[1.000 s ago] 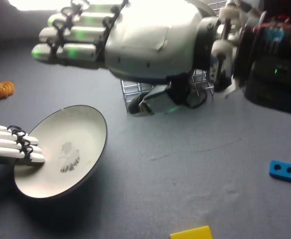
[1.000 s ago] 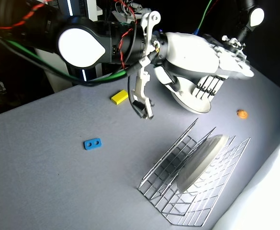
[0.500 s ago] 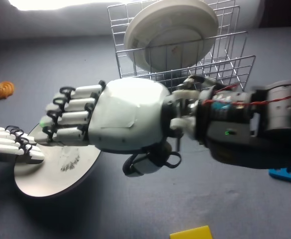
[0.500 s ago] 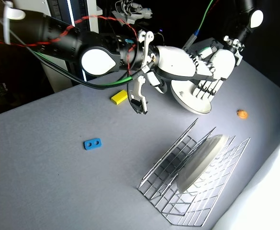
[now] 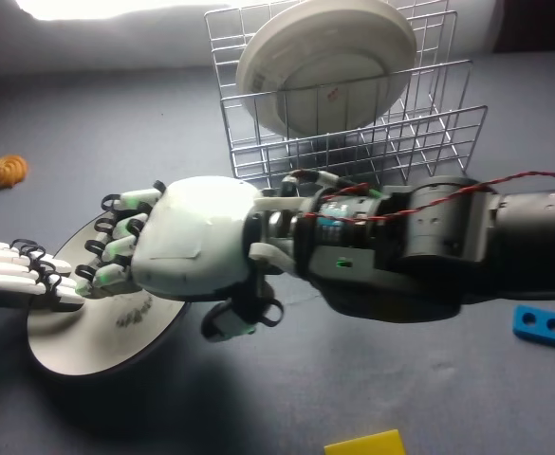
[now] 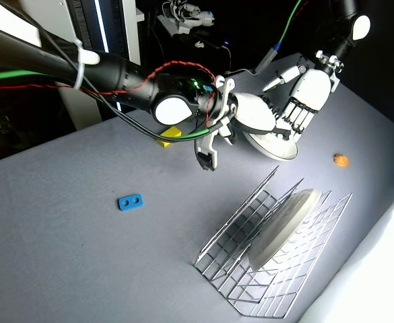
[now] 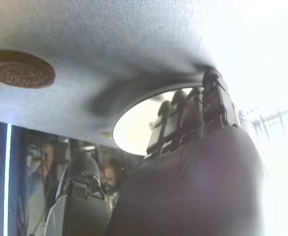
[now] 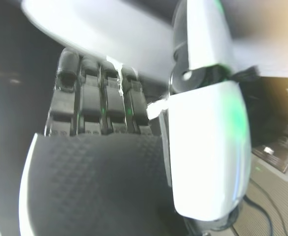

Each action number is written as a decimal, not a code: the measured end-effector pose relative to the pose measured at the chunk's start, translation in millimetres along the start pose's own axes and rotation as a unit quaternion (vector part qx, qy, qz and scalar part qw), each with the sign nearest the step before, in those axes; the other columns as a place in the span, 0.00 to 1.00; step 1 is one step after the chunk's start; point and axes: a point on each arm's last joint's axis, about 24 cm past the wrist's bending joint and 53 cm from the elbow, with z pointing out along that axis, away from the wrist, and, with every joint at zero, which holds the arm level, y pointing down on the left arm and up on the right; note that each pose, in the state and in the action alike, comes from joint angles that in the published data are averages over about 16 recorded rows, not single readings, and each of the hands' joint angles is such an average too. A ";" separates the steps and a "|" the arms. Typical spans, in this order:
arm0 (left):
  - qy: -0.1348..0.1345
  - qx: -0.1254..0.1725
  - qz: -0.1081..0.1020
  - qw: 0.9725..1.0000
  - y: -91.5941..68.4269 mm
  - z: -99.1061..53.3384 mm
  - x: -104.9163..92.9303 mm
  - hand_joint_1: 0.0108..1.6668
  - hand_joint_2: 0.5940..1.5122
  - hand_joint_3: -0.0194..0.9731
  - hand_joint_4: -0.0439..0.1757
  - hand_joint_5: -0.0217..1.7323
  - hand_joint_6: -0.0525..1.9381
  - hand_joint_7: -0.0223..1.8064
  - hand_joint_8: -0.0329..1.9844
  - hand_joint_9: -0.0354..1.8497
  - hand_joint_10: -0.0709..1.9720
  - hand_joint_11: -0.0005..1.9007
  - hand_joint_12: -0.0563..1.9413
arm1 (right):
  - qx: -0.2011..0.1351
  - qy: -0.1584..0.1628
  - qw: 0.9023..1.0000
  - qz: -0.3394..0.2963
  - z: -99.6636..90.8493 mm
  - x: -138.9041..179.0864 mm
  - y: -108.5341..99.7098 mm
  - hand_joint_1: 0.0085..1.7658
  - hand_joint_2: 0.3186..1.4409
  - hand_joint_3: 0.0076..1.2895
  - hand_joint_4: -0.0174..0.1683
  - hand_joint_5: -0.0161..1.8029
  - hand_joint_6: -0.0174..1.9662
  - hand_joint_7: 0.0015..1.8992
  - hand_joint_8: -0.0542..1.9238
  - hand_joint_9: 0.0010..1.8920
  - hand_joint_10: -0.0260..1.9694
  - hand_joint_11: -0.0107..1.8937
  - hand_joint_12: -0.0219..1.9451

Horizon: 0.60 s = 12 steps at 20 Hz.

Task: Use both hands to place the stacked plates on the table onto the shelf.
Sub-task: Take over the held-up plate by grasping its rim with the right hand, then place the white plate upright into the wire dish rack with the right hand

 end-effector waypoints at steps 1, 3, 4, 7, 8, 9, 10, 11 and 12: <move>0.000 0.000 0.000 1.000 0.0 0.0 -0.1 0.00 0.62 0.04 0.19 0.02 0.03 0.02 0.01 0.00 0.00 0.01 0.01 | 0.000 0.001 1.000 0.000 3.6 2.2 -0.4 0.71 0.54 0.00 0.10 0.20 0.01 0.17 0.03 0.16 0.03 0.03 0.41; 0.000 0.000 0.001 1.000 -0.1 0.2 -0.4 0.00 0.62 0.04 0.19 0.02 0.03 0.02 0.01 0.00 0.00 0.01 0.01 | -0.002 0.000 1.000 0.000 9.6 5.6 0.0 0.70 0.55 0.00 0.10 0.24 0.02 0.22 0.03 0.21 0.03 0.06 0.46; 0.000 0.000 0.001 1.000 0.0 0.2 -0.6 0.00 0.62 0.04 0.19 0.02 0.03 0.02 0.01 0.00 0.00 0.01 0.01 | -0.003 -0.001 1.000 0.000 12.2 6.6 0.9 0.70 0.56 0.00 0.10 0.27 0.03 0.24 0.04 0.24 0.03 0.08 0.48; 0.000 -0.001 0.002 1.000 0.2 0.4 -1.0 0.00 0.62 0.04 0.19 0.02 0.03 0.02 0.01 0.00 0.00 0.01 0.01 | -0.010 -0.009 1.000 -0.001 18.3 6.5 4.5 0.69 0.57 0.01 0.09 0.34 0.08 0.33 0.08 0.33 0.06 0.16 0.54; 0.000 -0.001 0.002 1.000 0.2 0.4 -1.2 0.00 0.62 0.04 0.18 0.02 0.03 0.02 0.01 0.00 0.00 0.01 0.01 | -0.012 -0.012 1.000 -0.001 19.6 5.8 5.7 0.69 0.57 0.01 0.09 0.36 0.10 0.35 0.09 0.36 0.09 0.18 0.55; 0.000 -0.001 0.002 1.000 0.2 0.5 -1.4 0.00 0.62 0.04 0.18 0.02 0.03 0.02 0.01 0.00 0.00 0.01 0.01 | -0.015 -0.015 1.000 -0.002 20.7 4.9 6.9 0.68 0.57 0.01 0.08 0.37 0.12 0.37 0.11 0.38 0.12 0.21 0.56; 0.000 -0.001 0.003 1.000 0.2 0.6 -1.6 0.00 0.62 0.04 0.18 0.02 0.03 0.02 0.01 0.00 0.00 0.01 0.01 | -0.017 -0.018 1.000 -0.002 21.5 4.1 8.0 0.68 0.57 0.01 0.07 0.39 0.14 0.39 0.13 0.40 0.16 0.24 0.58; 0.000 -0.002 0.003 1.000 0.1 0.6 -1.9 0.00 0.62 0.04 0.18 0.02 0.03 0.02 0.01 0.00 0.00 0.01 0.01 | -0.019 -0.021 1.000 -0.002 22.2 3.3 9.3 0.68 0.58 0.01 0.07 0.41 0.16 0.41 0.15 0.42 0.20 0.26 0.58; 0.000 -0.002 0.004 1.000 0.0 0.7 -2.3 0.00 0.62 0.03 0.18 0.02 0.03 0.02 0.01 0.00 0.00 0.01 0.01 | -0.022 -0.024 0.999 -0.002 22.7 2.5 10.6 0.68 0.58 0.01 0.06 0.43 0.18 0.43 0.17 0.44 0.23 0.28 0.59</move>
